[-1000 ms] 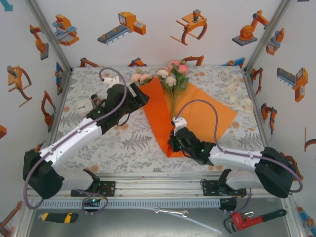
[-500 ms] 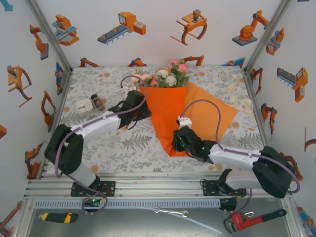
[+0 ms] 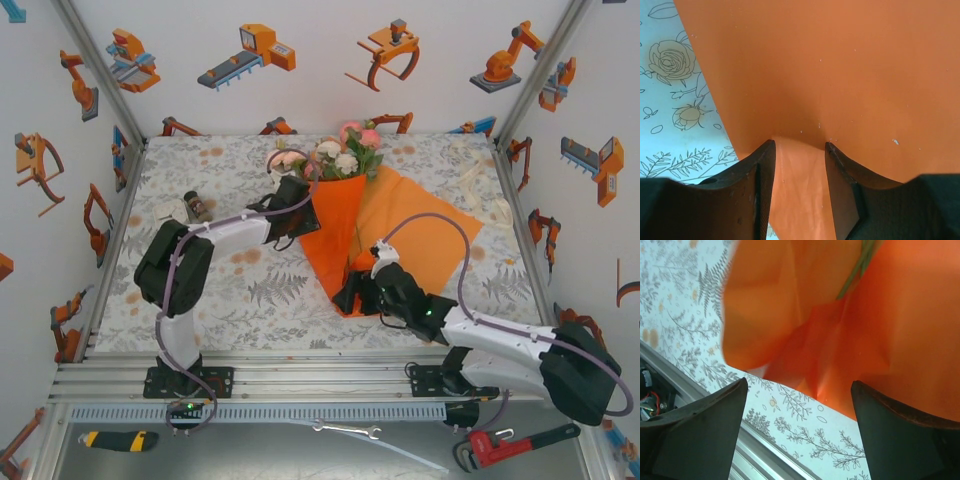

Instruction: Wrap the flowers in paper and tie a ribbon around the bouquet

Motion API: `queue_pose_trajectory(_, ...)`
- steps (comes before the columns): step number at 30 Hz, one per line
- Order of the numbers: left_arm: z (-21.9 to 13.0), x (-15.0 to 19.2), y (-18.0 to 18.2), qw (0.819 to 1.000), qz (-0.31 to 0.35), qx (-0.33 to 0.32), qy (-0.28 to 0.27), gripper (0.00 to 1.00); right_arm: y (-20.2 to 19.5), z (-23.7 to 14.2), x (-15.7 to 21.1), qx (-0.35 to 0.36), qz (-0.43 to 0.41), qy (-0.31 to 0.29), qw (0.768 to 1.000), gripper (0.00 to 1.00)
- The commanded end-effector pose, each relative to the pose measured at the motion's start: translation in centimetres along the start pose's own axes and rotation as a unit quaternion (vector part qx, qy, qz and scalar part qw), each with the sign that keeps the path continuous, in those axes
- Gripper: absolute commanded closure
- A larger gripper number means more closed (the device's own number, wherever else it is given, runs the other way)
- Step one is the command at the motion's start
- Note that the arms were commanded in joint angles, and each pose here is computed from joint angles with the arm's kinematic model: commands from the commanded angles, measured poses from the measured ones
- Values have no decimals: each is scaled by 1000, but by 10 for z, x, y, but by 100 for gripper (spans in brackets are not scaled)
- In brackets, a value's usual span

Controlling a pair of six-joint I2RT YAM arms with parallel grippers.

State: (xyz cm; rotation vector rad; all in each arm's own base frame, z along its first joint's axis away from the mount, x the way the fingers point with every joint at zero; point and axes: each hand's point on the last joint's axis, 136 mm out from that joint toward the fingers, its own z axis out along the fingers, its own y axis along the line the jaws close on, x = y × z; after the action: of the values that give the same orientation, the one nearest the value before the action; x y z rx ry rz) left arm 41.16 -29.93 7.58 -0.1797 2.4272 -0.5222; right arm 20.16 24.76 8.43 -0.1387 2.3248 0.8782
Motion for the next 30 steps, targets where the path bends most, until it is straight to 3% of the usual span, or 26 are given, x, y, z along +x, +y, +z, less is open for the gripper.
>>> queue_pose_trajectory(1,8,-13,-7,1000,-17,7,-14,56,20,11,-9,-31,35,-1,999,24)
queue_pose_trajectory(5,16,-14,7,999,-30,-28,-10,57,24,25,-8,-14,17,27,999,28)
queue_pose_trajectory(10,21,-16,21,997,-52,-50,-9,58,16,31,-12,16,-20,21,999,28)
queue_pose_trajectory(14,20,-18,26,997,-56,-55,-11,58,0,29,-13,67,-40,25,997,53)
queue_pose_trajectory(18,23,-27,34,996,-61,-56,-17,57,-5,23,-11,77,-49,30,995,85)
queue_pose_trajectory(20,23,-33,42,996,-67,-60,-20,57,-11,17,-17,88,-50,18,995,93)
queue_pose_trajectory(23,21,-42,52,995,-72,-60,-26,57,-17,12,-26,68,-32,-4,997,93)
queue_pose_trajectory(25,22,-46,57,995,-72,-60,-27,56,-23,15,-24,54,-16,2,998,88)
queue_pose_trajectory(27,24,-49,60,995,-71,-59,-25,56,-31,21,-15,68,-33,28,997,64)
queue_pose_trajectory(30,24,-54,64,996,-68,-58,-27,56,-52,21,-8,131,-63,56,988,52)
